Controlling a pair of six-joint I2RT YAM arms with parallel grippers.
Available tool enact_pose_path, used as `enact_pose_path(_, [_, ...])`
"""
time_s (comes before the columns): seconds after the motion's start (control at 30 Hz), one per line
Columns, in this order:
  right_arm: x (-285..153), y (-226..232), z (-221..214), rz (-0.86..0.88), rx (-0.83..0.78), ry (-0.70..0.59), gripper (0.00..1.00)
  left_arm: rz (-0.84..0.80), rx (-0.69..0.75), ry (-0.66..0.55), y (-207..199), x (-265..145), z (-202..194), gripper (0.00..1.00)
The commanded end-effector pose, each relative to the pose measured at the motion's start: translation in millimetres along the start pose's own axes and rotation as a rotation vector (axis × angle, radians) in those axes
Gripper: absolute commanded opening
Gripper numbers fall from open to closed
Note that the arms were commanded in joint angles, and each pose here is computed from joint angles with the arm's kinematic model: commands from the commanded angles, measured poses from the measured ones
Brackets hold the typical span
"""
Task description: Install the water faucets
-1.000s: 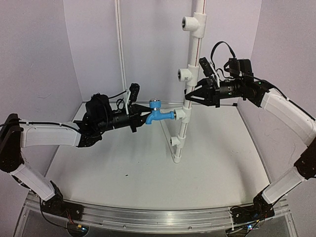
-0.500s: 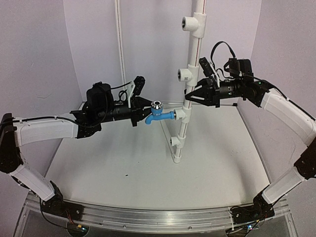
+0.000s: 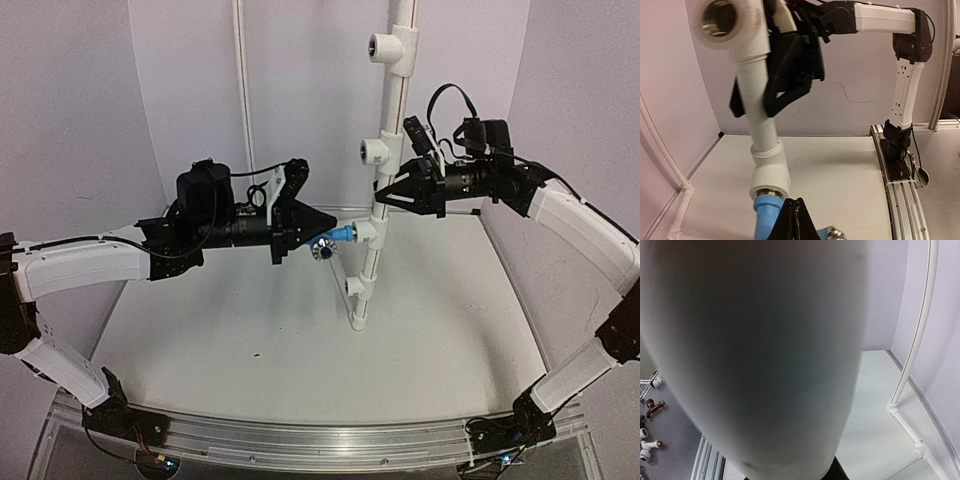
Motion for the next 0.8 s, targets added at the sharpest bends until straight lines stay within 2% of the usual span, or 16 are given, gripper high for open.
enact_pose_path(0.0, [0, 8, -13, 0.020, 0.218, 0.058, 0.00, -0.041, 0.083, 0.004, -23, 2, 17, 0.00])
enact_pose_path(0.4, [-1, 7, -12, 0.016, 0.219, 0.058, 0.00, -0.007, -0.018, 0.038, -35, 1, -20, 0.00])
enact_pose_path(0.77, [0, 6, -13, 0.017, 0.222, 0.060, 0.00, 0.136, -0.086, 0.034, -25, 1, -55, 0.00])
Point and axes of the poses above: each gripper's point midway between its finger pads, its own x axis out along the fingers, its own y axis along the line the jaws close on, z = x × y, the point moved 2 cm from there along -x, back along the fingers, and after that the axes turned 14 degrees about x, right-handed, at the moved point
